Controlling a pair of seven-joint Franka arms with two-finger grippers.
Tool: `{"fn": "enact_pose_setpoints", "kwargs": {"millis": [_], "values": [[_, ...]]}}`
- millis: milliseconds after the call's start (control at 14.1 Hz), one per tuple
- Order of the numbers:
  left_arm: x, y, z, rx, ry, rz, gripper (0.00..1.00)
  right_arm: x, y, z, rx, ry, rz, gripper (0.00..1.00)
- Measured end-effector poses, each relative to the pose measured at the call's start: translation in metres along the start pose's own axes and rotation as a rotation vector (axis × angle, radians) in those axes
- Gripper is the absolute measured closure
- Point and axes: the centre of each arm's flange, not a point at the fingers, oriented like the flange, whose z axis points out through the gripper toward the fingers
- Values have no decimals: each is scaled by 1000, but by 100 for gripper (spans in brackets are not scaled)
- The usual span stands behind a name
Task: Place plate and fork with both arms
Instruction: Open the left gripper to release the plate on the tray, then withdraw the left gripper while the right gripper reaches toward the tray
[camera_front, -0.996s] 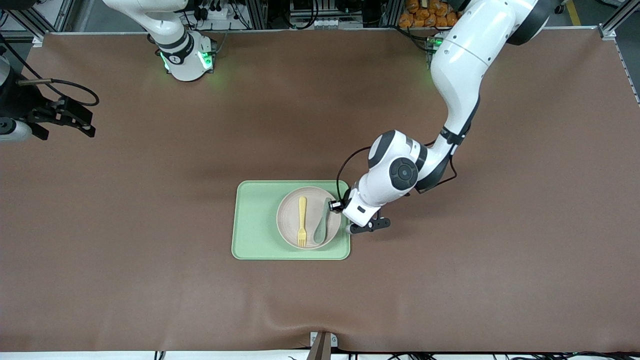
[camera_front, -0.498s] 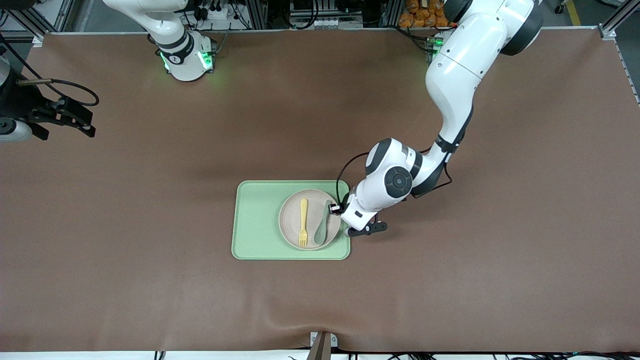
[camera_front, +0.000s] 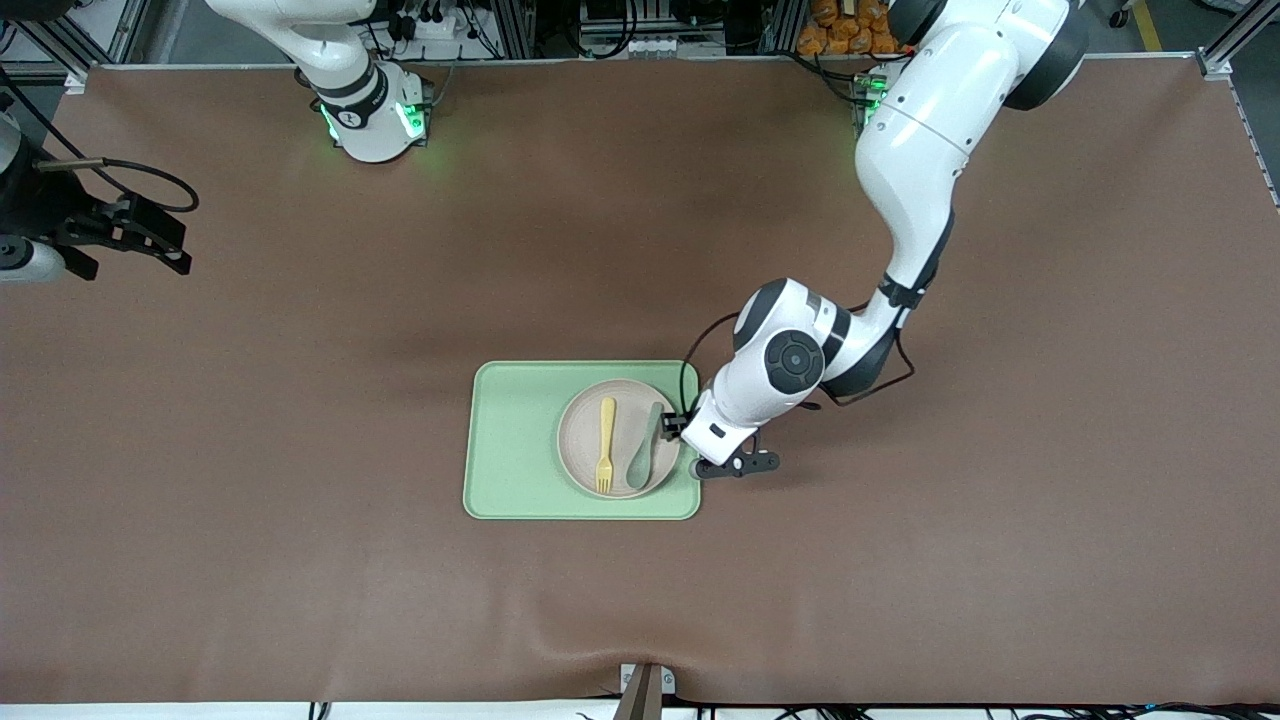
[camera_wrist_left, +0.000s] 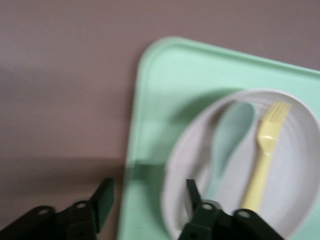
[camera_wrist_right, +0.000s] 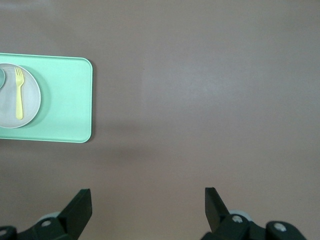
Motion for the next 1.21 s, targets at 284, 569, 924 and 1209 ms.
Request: {"fn": "enact_pose_setpoints", "kwargs": {"millis": [284, 569, 924, 1209], "values": [[42, -47, -153, 100, 59, -42, 0, 2, -1, 6, 1, -10, -4, 0], [54, -151, -289, 179, 8, -161, 0, 13, -23, 25, 40, -36, -41, 0], [16, -260, -433, 215, -18, -125, 0, 45, -87, 64, 87, -37, -37, 0], [-19, -281, -462, 229, -9, -113, 0, 74, -161, 119, 99, -41, 25, 0]]}}
